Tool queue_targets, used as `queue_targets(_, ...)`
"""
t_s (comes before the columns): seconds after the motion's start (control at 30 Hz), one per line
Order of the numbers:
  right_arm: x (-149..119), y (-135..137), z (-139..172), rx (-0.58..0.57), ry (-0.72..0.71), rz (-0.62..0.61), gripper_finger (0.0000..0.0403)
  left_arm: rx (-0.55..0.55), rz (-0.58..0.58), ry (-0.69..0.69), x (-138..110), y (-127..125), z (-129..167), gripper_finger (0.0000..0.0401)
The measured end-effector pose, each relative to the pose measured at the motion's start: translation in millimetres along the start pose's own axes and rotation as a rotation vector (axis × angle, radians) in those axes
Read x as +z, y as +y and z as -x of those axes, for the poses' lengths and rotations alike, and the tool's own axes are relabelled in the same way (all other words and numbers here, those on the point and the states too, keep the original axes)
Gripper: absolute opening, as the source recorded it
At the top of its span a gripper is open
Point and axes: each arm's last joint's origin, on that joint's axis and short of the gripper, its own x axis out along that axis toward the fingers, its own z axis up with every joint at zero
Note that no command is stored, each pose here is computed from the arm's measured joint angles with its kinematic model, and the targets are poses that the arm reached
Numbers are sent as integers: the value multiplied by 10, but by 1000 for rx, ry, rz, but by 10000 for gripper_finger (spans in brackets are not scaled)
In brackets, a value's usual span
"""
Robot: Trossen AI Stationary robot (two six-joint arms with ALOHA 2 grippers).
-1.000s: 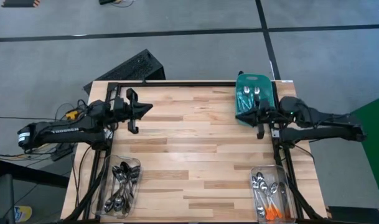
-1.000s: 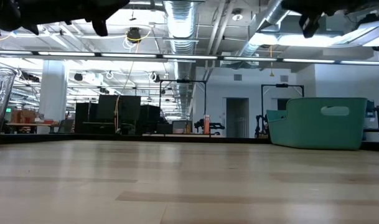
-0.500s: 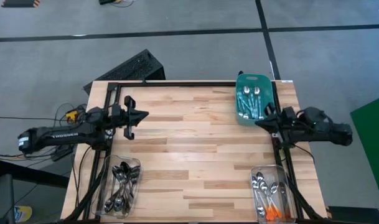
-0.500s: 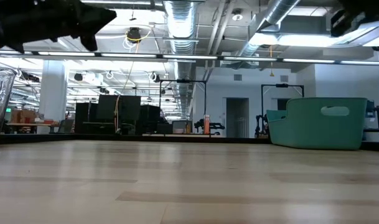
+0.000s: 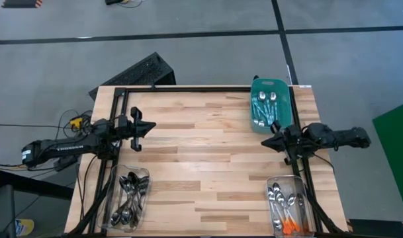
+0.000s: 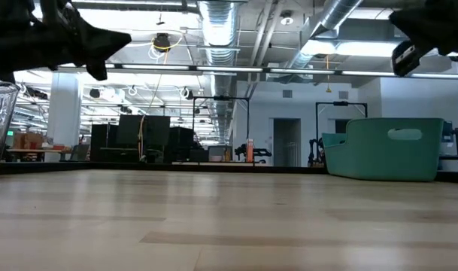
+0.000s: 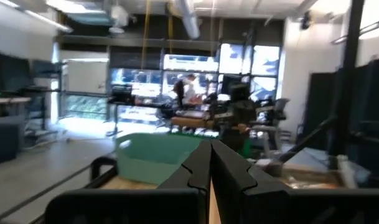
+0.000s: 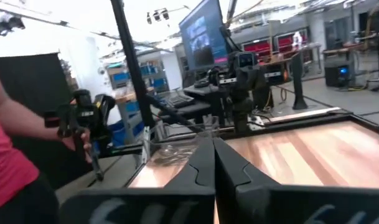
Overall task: Sort silverware by color (type)
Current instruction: Return to Home Position
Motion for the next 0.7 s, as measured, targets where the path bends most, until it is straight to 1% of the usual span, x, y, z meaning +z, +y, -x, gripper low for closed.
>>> queue_targets(0.1, -99, -10, -17, 6, -13, -34, 8, 51, -26, 37, -35, 29, 35, 0)
queue_targets(0.17, -132, -7, -20, 15, -1, -38, 8, 50, -33, 52, -43, 35, 54, 0)
queue_targets(0.37, -124, -20, -21, 0, -12, -1, 10, -59, -31, 45, -13, -11, 127, 0)
queue_targets(0.5, -164, -57, -29, -22, -32, 34, 11, -158, -37, 84, -40, -47, 183, 0)
queue_targets(0.6, -224, -84, -35, -22, -77, 41, 12, -179, -30, 102, -55, -61, 217, 0)
queue_targets(0.7, -250, -89, -35, -12, -47, 40, 12, -188, -39, 104, -60, -76, 243, 0)
